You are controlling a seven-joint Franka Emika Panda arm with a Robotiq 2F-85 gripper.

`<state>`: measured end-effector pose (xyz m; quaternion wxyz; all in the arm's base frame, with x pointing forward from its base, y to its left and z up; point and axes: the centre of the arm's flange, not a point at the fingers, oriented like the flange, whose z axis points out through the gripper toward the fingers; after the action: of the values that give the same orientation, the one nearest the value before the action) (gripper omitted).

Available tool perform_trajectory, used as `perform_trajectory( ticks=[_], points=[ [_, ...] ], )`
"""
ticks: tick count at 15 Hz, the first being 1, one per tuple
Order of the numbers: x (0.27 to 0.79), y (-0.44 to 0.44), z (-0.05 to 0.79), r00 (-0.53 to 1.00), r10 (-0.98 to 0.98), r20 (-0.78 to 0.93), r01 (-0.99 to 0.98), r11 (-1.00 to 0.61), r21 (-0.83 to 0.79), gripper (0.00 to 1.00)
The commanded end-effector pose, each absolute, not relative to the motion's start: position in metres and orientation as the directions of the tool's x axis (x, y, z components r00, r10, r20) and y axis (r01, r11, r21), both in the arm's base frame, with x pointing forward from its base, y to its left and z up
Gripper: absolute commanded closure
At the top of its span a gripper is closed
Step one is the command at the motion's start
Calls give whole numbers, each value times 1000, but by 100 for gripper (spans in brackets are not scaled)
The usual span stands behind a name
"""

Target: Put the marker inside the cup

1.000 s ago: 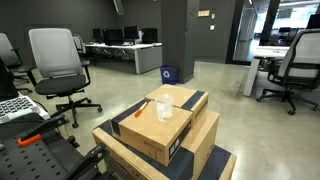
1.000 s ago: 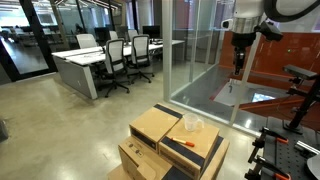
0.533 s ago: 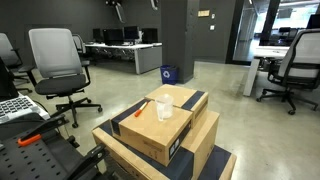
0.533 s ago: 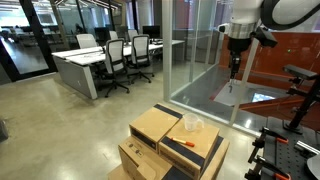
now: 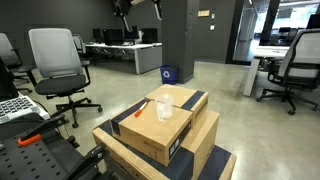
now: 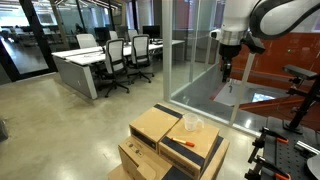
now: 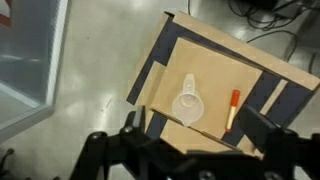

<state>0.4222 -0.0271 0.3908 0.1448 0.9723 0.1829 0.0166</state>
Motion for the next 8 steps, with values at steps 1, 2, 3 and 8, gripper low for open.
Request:
perform_trajectory(
  ticks=[1,2,3,8],
  points=[
    [436,-21,382,917,397,-26,386,-870,307,0],
    [438,-19,379,914,405,-29,393,-866,309,0],
    [440,-17,377,911,412,-33,401,-862,310,0],
    [435,-12,366,900,433,-47,425,-849,314,0]
  ],
)
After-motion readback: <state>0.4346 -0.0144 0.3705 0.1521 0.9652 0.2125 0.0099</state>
